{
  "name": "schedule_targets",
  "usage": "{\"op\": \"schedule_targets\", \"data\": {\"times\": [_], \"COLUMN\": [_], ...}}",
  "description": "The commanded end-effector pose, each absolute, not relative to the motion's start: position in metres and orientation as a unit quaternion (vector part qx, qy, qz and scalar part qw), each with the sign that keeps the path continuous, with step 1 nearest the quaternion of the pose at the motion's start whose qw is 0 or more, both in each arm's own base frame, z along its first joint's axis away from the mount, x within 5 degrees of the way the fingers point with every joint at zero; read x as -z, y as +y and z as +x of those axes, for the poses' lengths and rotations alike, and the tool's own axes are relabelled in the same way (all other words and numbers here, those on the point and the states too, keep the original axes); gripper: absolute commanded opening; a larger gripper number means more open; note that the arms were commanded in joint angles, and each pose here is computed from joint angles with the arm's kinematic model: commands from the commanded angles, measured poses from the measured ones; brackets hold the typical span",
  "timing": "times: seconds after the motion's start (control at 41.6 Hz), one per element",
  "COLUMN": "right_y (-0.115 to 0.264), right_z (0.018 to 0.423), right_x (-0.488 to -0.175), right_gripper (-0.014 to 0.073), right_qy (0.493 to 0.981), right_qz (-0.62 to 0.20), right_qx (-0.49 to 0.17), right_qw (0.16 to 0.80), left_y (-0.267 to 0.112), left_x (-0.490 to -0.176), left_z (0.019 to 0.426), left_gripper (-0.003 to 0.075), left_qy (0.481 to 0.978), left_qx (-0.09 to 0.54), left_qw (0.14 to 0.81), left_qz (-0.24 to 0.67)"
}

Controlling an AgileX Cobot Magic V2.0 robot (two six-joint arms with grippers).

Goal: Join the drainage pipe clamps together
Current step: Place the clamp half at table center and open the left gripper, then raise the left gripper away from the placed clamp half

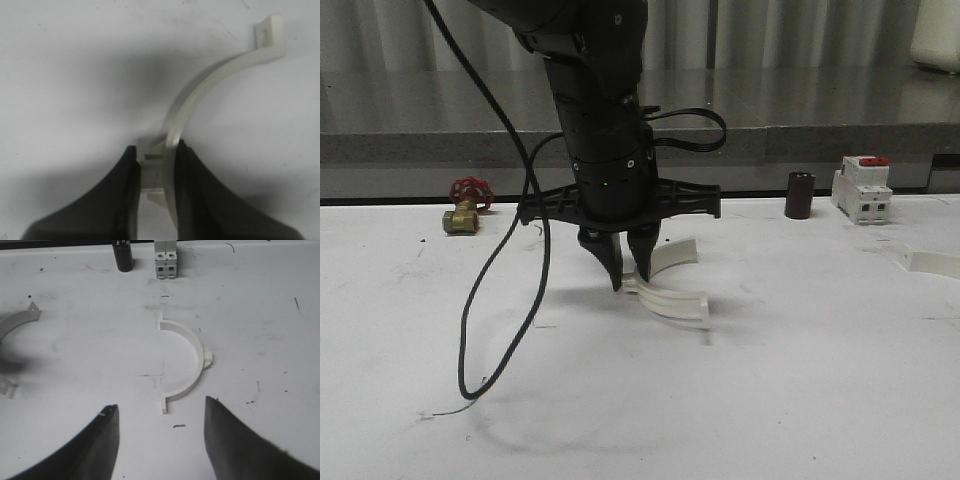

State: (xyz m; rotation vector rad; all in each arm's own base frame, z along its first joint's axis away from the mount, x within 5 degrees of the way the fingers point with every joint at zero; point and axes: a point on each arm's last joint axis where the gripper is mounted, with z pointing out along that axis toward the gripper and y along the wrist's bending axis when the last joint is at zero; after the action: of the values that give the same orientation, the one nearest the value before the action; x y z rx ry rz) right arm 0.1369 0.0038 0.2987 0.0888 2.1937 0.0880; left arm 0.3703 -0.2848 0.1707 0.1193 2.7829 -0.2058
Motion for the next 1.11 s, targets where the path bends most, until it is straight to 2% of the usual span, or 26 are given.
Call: {"op": "schedule_targets", "data": {"times": [0.0,0.337,0.577,0.745,0.89,1.034,1.082], "right_y": [0.003,0.003,0.003,0.003,0.003,0.003,0.003], "right_z": [0.142,0.142,0.142,0.142,0.142,0.142,0.142], "right_x": [-0.314,-0.314,-0.314,-0.314,-0.314,-0.314,-0.314], "right_gripper": [0.0420,0.0420,0.0420,0.0420,0.0420,0.0420,0.0420], "right_qy": [0.868,0.868,0.868,0.868,0.868,0.868,0.868], "right_qz": [0.036,0.036,0.036,0.036,0.036,0.036,0.036], "right_qx": [-0.034,-0.034,-0.034,-0.034,-0.034,-0.034,-0.034], "right_qw": [0.495,0.495,0.495,0.495,0.495,0.495,0.495], "left_y": [-0.289,-0.289,-0.286,-0.278,-0.264,-0.230,-0.218], "left_x": [-0.207,-0.207,-0.217,-0.252,-0.308,-0.350,-0.354], "left_z": [0.369,0.369,0.368,0.357,0.335,0.310,0.299], "left_gripper": [0.0036,0.0235,0.0243,0.0243,0.0242,0.0242,0.0242], "left_qy": [0.971,0.972,0.969,0.959,0.922,0.886,0.876], "left_qx": [0.102,0.101,0.093,0.079,0.078,0.102,0.114], "left_qw": [0.213,0.211,0.222,0.236,0.275,0.319,0.328], "left_qz": [0.038,0.038,0.054,0.134,0.260,0.321,0.334]}}
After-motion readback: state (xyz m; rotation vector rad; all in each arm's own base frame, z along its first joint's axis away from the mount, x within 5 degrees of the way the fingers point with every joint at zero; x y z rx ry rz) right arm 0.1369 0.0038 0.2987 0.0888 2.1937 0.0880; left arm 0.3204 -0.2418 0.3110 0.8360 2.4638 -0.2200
